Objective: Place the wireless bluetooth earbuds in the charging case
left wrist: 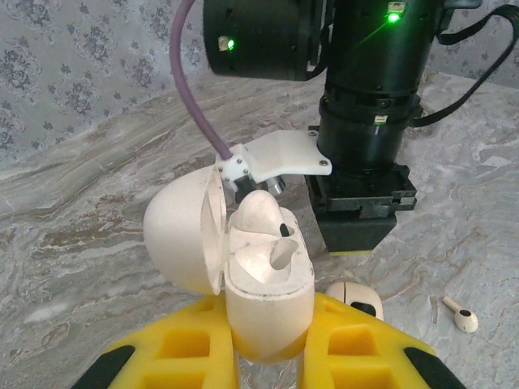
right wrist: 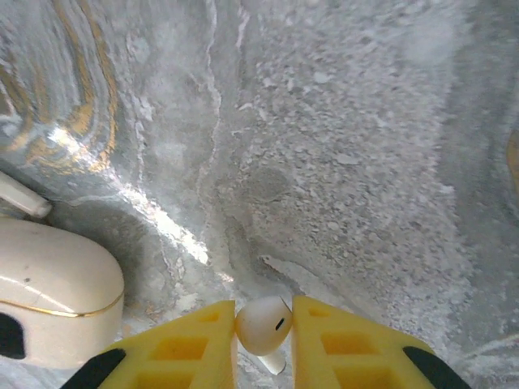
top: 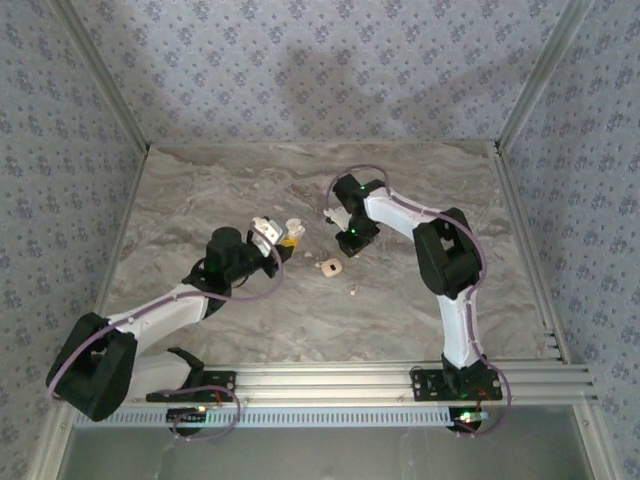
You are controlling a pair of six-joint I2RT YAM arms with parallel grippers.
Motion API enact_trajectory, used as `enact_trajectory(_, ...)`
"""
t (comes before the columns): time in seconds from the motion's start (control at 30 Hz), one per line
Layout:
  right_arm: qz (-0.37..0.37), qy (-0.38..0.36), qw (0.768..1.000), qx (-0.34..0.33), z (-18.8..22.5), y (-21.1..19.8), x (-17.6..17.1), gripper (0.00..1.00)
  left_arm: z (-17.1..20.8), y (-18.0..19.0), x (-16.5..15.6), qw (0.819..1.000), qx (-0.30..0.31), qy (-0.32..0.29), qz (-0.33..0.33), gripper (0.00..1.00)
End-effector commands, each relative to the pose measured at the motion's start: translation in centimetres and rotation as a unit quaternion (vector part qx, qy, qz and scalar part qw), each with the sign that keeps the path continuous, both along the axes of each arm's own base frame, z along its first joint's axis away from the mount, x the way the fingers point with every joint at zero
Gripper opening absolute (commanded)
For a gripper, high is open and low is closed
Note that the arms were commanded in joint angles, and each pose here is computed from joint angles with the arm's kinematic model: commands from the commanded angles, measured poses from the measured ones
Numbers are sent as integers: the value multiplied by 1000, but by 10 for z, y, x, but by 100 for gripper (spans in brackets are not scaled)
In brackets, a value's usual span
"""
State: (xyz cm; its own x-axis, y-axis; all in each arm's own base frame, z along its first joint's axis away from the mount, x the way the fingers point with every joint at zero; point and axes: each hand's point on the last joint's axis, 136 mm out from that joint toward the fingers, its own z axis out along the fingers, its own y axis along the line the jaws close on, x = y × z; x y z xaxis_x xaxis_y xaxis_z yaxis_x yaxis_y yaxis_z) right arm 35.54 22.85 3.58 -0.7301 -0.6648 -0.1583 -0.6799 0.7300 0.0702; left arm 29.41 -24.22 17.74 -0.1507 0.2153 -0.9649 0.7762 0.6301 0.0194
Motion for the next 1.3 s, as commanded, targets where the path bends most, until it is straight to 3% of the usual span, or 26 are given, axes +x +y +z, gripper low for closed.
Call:
enact_trajectory(0.0,-49,-42,995,82,28,9,14,23,17,-6,7,999,-38,-17,-5,17)
enact_trajectory(0.37,-124,-158,939,279,101,15,23,23,18,-29,14,996,-86,-33,-14,17)
enact_trajectory(0.63,-145,-202,869,428,165,22,14,23,21,-46,12,994,-99,-49,-26,18)
enact_trajectory(1.1,-105,-265,817,501,229,40,-24,24,29,-57,15,990,-117,-65,-31,18)
enact_trajectory(1.27,-82,-262,811,516,235,59,-33,24,36,-61,15,989,-127,-70,-36,18)
